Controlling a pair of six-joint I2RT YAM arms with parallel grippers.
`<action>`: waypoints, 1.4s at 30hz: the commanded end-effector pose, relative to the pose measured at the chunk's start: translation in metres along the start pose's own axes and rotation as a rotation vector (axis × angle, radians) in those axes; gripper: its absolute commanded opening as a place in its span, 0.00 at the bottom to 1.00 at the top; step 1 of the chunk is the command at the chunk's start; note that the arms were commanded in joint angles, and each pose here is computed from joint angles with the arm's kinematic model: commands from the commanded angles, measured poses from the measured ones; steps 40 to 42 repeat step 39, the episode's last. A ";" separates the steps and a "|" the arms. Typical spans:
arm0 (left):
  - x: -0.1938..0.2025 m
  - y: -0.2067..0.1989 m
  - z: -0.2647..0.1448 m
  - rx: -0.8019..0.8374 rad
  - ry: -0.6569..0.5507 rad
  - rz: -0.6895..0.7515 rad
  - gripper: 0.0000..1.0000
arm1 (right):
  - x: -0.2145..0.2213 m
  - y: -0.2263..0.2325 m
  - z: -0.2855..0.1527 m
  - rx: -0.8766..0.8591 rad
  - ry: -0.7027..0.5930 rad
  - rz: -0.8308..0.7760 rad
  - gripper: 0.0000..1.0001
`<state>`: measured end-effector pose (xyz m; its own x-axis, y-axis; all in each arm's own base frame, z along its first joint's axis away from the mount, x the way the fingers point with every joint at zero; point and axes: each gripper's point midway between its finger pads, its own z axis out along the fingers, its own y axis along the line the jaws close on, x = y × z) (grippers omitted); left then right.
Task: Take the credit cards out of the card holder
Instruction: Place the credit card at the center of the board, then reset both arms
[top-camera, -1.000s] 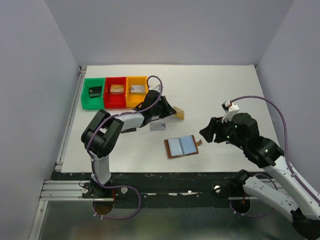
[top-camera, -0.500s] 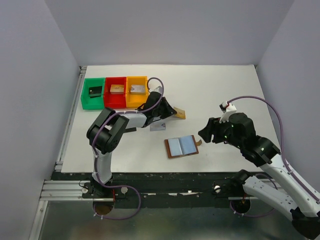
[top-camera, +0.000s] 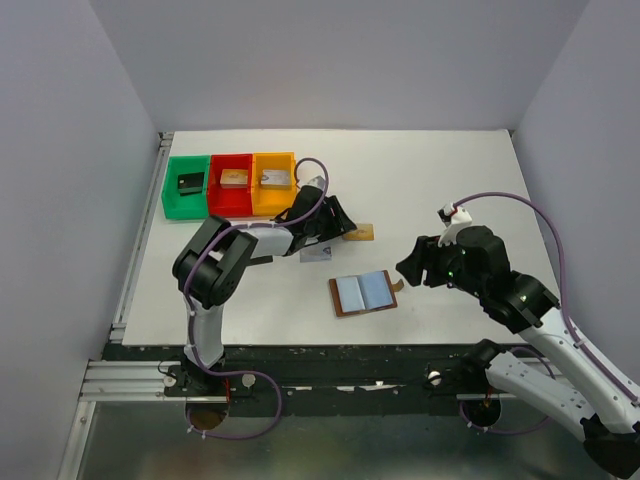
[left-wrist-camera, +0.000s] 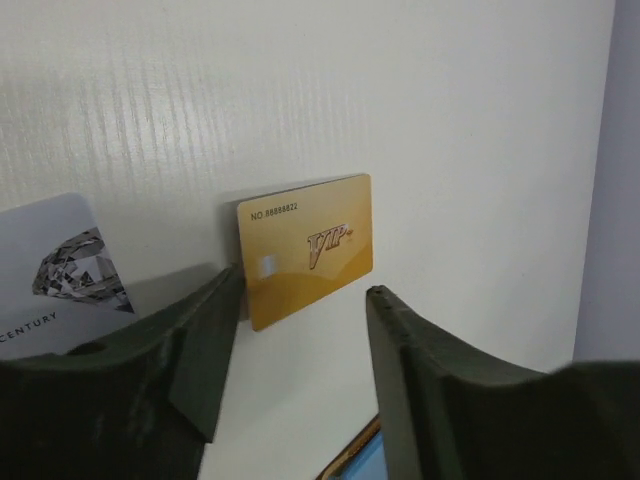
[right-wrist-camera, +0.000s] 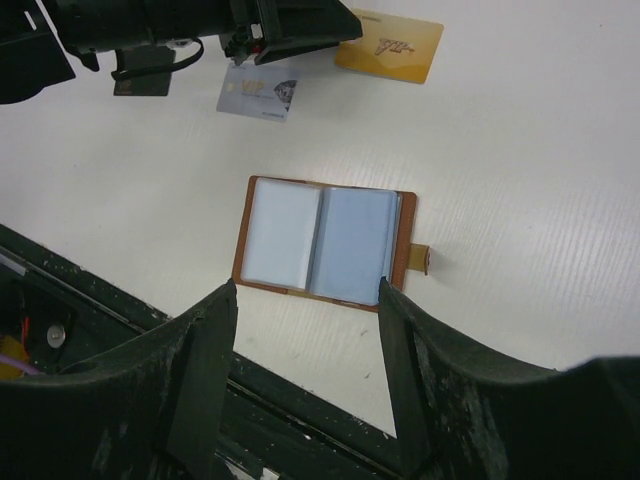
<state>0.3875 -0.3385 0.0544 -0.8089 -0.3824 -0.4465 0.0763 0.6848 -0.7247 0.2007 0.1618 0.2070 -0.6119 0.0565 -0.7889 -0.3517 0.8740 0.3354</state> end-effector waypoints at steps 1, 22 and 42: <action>-0.011 0.002 -0.014 -0.034 -0.030 0.027 0.70 | 0.000 0.001 0.000 -0.006 -0.009 0.012 0.66; -0.047 0.056 -0.199 -0.644 -0.123 0.198 0.99 | -0.003 -0.033 0.004 0.157 -0.055 -0.055 0.66; -0.032 0.051 -0.238 -0.496 -0.248 0.098 0.99 | -0.010 -0.036 0.009 0.180 -0.084 -0.049 0.66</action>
